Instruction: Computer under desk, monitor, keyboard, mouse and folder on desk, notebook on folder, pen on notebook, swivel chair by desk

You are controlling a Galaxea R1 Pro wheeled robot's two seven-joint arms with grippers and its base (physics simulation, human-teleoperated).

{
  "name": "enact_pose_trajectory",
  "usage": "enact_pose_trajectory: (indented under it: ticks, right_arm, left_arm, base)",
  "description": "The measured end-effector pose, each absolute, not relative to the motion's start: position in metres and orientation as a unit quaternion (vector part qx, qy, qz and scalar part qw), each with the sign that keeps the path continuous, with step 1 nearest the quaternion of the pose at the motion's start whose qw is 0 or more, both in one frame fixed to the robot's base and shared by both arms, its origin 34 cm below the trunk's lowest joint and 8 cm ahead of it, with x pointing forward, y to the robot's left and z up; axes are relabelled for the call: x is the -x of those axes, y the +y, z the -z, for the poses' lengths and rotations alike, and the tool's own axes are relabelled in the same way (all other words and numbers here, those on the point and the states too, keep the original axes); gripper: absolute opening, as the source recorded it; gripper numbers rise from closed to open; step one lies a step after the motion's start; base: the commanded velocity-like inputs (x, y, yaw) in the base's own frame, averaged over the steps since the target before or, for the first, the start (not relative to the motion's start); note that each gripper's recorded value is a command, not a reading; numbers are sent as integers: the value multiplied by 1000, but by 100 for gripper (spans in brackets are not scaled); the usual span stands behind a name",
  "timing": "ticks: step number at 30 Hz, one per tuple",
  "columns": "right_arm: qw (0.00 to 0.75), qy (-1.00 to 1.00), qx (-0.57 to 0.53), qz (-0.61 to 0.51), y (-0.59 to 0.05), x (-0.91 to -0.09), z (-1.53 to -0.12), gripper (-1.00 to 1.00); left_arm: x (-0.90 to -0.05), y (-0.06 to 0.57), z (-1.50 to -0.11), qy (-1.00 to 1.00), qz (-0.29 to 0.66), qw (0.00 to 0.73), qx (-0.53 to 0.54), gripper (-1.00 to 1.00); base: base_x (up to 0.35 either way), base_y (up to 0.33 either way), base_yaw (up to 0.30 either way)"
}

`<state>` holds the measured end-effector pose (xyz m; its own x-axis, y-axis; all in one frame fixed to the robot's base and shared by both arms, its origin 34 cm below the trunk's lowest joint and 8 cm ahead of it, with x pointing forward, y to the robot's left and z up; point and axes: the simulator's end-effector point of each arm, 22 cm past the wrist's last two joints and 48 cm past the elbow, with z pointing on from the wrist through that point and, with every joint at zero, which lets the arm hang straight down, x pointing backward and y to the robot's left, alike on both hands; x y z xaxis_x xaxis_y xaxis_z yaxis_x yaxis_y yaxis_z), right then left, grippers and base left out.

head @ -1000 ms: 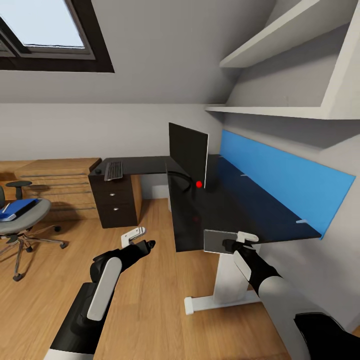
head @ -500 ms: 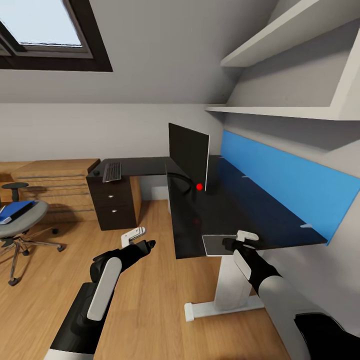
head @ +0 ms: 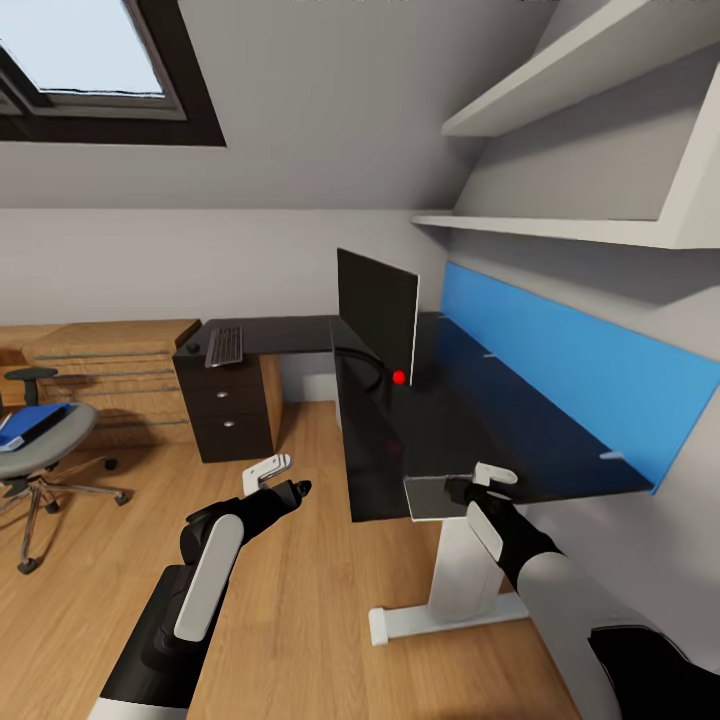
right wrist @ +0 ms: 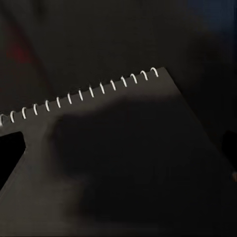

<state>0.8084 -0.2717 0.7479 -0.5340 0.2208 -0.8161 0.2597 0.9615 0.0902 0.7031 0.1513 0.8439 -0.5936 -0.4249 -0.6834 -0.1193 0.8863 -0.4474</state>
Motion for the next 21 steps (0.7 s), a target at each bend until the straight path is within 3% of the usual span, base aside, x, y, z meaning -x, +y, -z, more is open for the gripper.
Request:
enact_pose_trajectory:
  ticks: [9, 21]
  right_arm:
    - [582, 799, -153, -1, -275, -849, -867, 100]
    - [604, 763, -219, -70, -276, -822, -878, 100]
  left_arm:
    - [-704, 151, -855, 875, 180, 422, 156, 100]
    - [-704, 154, -855, 874, 178, 423, 156, 100]
  base:
    - [0, 0, 0]
    - [0, 0, 0]
